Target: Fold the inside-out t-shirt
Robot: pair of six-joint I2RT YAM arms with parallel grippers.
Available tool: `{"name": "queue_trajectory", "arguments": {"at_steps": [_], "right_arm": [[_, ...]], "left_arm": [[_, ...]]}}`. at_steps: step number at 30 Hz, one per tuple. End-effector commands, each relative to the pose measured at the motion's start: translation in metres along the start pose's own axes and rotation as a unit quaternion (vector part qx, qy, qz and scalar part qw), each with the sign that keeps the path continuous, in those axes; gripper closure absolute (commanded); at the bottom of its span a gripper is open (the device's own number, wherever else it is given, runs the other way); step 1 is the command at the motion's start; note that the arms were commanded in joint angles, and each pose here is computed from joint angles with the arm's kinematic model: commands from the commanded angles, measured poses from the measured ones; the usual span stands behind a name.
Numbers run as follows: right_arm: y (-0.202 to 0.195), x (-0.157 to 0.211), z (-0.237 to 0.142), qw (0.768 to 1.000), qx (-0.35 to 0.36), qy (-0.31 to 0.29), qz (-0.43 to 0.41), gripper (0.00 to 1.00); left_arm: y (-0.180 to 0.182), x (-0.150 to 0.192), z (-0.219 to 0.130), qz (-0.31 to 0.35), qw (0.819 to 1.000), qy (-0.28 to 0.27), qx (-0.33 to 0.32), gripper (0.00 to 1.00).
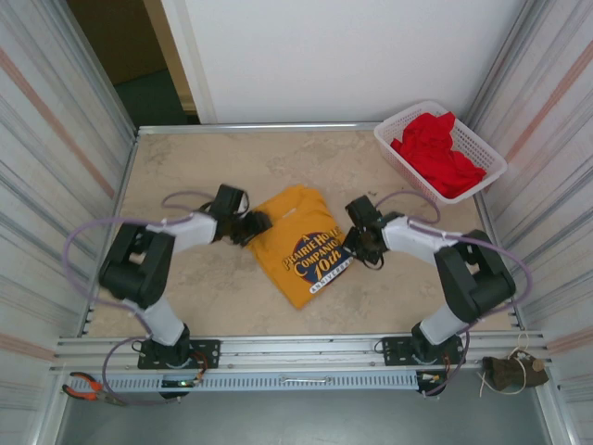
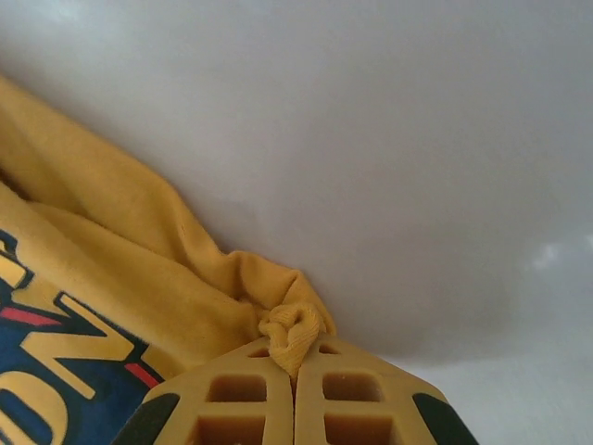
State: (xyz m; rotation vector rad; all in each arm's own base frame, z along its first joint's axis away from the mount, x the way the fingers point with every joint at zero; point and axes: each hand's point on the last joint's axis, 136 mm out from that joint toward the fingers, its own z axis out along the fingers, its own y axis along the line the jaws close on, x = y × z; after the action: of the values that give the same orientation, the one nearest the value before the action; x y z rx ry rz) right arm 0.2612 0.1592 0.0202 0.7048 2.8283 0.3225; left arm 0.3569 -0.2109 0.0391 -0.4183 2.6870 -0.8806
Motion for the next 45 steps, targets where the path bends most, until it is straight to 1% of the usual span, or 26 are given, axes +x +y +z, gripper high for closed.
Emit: {"name": "queue_trajectory", "arguments": {"at_steps": [1,2,3,4,5,6,9,11,12,13,15,17,20,25,31,33,34,35,36,37,39,40,43,44,45], "right_arm": [[-0.033,0.032,-0.006,0.995,0.042,-0.031,0.080,0.97],[-0.037,0.043,-0.009,0.995,0.040,-0.035,0.086,0.89],[-0.038,0.051,-0.015,0.994,0.036,-0.043,0.091,0.73],[-0.038,0.055,-0.021,0.994,0.031,-0.051,0.089,0.62],[-0.038,0.055,-0.029,0.994,0.028,-0.060,0.085,0.55],[-0.036,0.052,-0.038,0.994,0.023,-0.068,0.079,0.50],[-0.025,0.018,-0.072,0.993,0.001,-0.106,0.045,0.44],[-0.014,-0.015,-0.090,0.993,-0.025,-0.117,0.005,0.44],[-0.009,-0.030,-0.095,0.992,-0.038,-0.117,-0.010,0.43],[0.002,-0.045,-0.100,0.991,-0.064,-0.115,-0.035,0.39],[0.015,-0.074,-0.105,0.988,-0.091,-0.105,-0.064,0.36],[0.030,-0.097,-0.101,0.984,-0.111,-0.094,-0.101,0.32],[0.048,-0.117,-0.081,0.982,-0.121,-0.067,-0.127,0.32],[0.064,-0.129,-0.038,0.984,-0.125,-0.029,-0.124,0.35],[0.066,-0.132,0.001,0.987,-0.116,-0.002,-0.109,0.40],[0.068,-0.134,0.008,0.987,-0.118,0.003,-0.108,0.46],[0.070,-0.135,0.011,0.987,-0.118,0.005,-0.108,0.52],[0.071,-0.135,0.012,0.987,-0.120,0.007,-0.108,0.61],[0.073,-0.135,0.012,0.986,-0.122,0.008,-0.109,0.70],[0.075,-0.136,0.011,0.986,-0.126,0.009,-0.111,0.80],[0.077,-0.137,0.005,0.984,-0.131,0.006,-0.117,0.96],[0.079,-0.138,0.000,0.983,-0.136,0.001,-0.124,1.00],[0.085,-0.144,-0.018,0.979,-0.149,-0.019,-0.141,1.00],[0.087,-0.147,-0.024,0.977,-0.155,-0.026,-0.145,1.00],[0.090,-0.149,-0.030,0.974,-0.163,-0.032,-0.151,1.00]], "left_arm": [[-0.034,-0.011,0.023,0.107,0.991,0.055,0.055,0.45],[-0.042,-0.019,0.025,0.127,0.989,0.060,0.053,0.45],[-0.057,-0.032,0.023,0.159,0.984,0.059,0.063,0.44],[-0.066,-0.039,0.019,0.180,0.979,0.064,0.067,0.43],[-0.076,-0.051,0.011,0.195,0.976,0.062,0.074,0.42],[-0.084,-0.057,0.002,0.206,0.973,0.061,0.083,0.40],[-0.098,-0.077,-0.040,0.218,0.971,0.026,0.099,0.38],[-0.097,-0.084,-0.066,0.215,0.972,-0.003,0.099,0.35],[-0.092,-0.086,-0.072,0.212,0.972,-0.010,0.098,0.34],[-0.088,-0.086,-0.077,0.209,0.973,-0.015,0.098,0.34],[-0.078,-0.082,-0.075,0.204,0.974,-0.009,0.095,0.34],[-0.067,-0.076,-0.062,0.200,0.976,0.010,0.088,0.33],[-0.055,-0.073,-0.039,0.188,0.978,0.031,0.086,0.34],[-0.043,-0.070,-0.011,0.179,0.979,0.057,0.081,0.34],[-0.034,-0.061,0.005,0.163,0.980,0.071,0.092,0.34],[-0.033,-0.058,0.010,0.157,0.980,0.073,0.099,0.34],[-0.032,-0.057,0.012,0.153,0.980,0.073,0.102,0.35],[-0.031,-0.056,0.014,0.150,0.980,0.072,0.105,0.37],[-0.030,-0.056,0.016,0.147,0.981,0.071,0.108,0.41],[-0.029,-0.056,0.018,0.144,0.981,0.071,0.110,0.48],[-0.030,-0.056,0.020,0.143,0.981,0.069,0.115,0.64],[-0.029,-0.057,0.021,0.142,0.981,0.066,0.115,0.74],[-0.031,-0.062,0.018,0.146,0.981,0.053,0.115,0.96],[-0.032,-0.064,0.016,0.148,0.981,0.049,0.114,1.00],[-0.033,-0.067,0.013,0.149,0.981,0.041,0.113,1.00]]}}
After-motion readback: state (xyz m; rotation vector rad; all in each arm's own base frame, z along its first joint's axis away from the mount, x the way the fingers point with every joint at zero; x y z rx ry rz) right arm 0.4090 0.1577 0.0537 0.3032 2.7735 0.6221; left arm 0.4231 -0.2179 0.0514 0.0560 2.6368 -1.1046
